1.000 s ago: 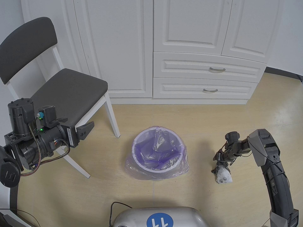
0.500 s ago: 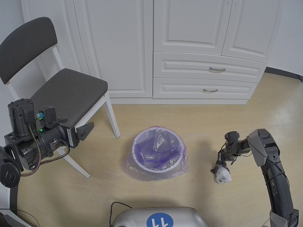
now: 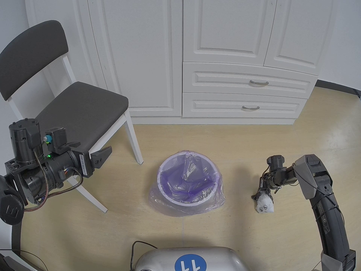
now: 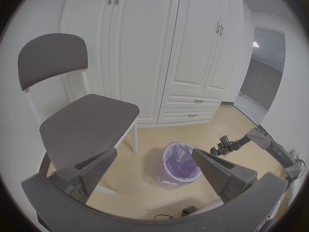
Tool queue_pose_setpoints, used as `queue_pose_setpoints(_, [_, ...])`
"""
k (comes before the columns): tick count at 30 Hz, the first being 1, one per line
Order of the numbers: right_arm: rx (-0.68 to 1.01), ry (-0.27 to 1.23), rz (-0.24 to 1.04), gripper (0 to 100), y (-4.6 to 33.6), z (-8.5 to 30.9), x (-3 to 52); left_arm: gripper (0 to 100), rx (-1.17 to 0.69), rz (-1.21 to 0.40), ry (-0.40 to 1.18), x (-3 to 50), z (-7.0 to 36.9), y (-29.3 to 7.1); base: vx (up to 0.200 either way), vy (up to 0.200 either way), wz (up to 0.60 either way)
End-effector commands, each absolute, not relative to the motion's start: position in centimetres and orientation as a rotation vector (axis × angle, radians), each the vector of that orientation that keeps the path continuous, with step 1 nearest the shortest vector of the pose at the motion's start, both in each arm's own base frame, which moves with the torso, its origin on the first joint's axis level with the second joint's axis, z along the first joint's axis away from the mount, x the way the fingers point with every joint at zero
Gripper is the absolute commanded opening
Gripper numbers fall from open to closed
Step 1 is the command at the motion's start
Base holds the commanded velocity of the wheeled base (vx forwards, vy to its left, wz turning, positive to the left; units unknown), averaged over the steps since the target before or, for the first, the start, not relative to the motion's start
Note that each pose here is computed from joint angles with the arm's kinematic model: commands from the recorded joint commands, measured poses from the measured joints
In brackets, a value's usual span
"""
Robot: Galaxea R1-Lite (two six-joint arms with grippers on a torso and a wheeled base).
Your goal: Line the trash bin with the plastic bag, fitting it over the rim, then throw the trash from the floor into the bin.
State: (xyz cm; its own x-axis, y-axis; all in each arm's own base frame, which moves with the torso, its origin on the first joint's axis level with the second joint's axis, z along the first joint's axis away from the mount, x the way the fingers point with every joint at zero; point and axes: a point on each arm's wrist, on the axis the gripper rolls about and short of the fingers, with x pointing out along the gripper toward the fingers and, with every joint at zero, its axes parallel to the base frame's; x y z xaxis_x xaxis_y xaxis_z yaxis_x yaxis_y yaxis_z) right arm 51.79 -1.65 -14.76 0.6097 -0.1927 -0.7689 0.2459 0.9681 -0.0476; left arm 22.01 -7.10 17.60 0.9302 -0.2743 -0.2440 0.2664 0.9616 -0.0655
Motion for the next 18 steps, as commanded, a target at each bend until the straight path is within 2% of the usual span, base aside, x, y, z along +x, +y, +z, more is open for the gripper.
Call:
queue_pose_setpoints(1, [0.041,0.724,-0.287,0,-0.9,-13.3,53.0,100,-0.030,-0.278,0.248,21.7,17.7,-7.0,0.000,0.000,0.00])
queue_pose_setpoints(2, [0.041,0.724,-0.287,0,-0.9,-13.3,53.0,100,-0.030,-0.278,0.248,21.7,17.7,-7.0,0.000,0.000,0.00])
queue_pose_setpoints(4, [0.059,0.581,-0.279,0,-0.5,-10.6,54.1,100,-0.011,-0.278,0.238,21.5,17.9,-6.9,0.000,0.000,0.00])
queue_pose_setpoints(9, [0.064,0.506,-0.294,0,-0.8,-8.5,54.6,100,0.014,-0.253,0.227,21.2,18.0,-6.9,0.000,0.000,0.00])
queue_pose_setpoints(11, [0.043,0.451,-0.310,0,-1.6,-3.8,54.5,100,0.031,-0.218,0.220,21.2,18.1,-6.9,0.000,0.000,0.00])
queue_pose_setpoints(18, [0.035,0.336,-0.295,0,-1.1,6.3,50.4,100,0.104,-0.163,0.175,20.3,18.9,-6.6,0.000,0.000,0.00])
